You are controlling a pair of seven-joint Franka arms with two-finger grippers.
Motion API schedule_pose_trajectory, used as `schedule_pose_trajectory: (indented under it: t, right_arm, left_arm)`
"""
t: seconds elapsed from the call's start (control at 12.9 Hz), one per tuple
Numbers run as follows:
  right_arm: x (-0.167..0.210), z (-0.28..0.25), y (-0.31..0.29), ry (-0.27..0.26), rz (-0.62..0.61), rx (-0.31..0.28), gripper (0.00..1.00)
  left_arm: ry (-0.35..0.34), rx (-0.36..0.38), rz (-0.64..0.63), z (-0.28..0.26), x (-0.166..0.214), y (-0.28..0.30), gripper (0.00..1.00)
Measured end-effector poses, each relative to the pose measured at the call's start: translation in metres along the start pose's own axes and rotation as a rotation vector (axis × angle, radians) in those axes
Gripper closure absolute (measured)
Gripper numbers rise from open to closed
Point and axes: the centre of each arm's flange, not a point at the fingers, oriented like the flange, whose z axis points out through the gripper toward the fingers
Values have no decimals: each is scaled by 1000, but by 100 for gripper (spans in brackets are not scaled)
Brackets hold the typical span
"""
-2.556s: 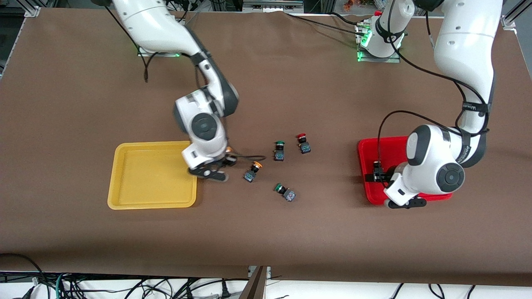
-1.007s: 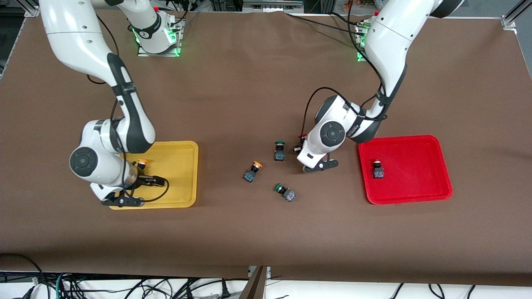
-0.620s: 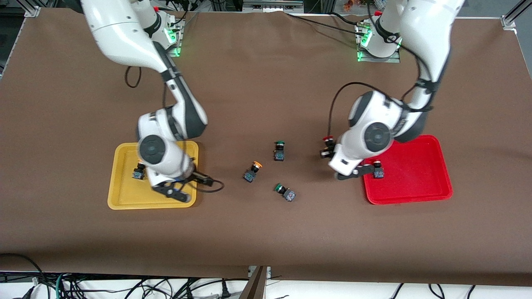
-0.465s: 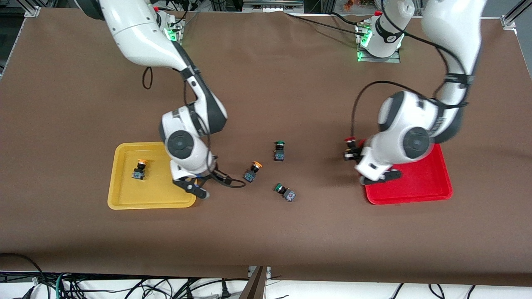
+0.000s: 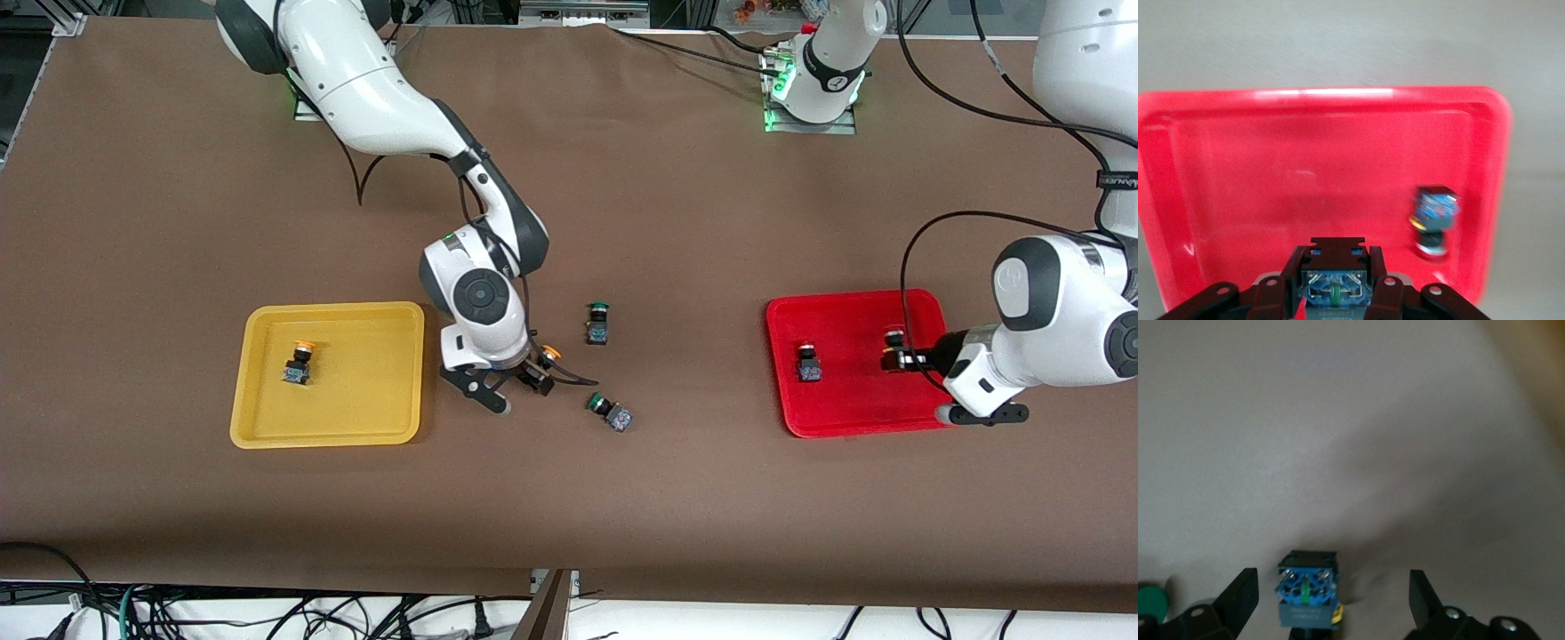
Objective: Place red and yellow buttons in trays
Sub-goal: 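Lower the red button into the red tray while the right gripper grasps a yellow button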
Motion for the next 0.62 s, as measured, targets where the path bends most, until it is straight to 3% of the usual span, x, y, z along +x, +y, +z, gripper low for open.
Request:
schedule_pose_trajectory:
  t: [0.15,0.31,0.46,0.62]
  right_arm:
    - [-13,8,-5,2,-1,2,0]
    - [-24,15,-8,24,-21,-4,7]
    - [-29,17,-10,44,-44,-12,33]
    - [-25,14,-10,56,-54,-11,58]
  left_arm:
    - [22,-3,9,38,11,3,59]
    - [24,-8,17,67,17,8,59]
    - [12,-10,15,76,17,6,52]
    - [18,-9,14,69,17,6,32]
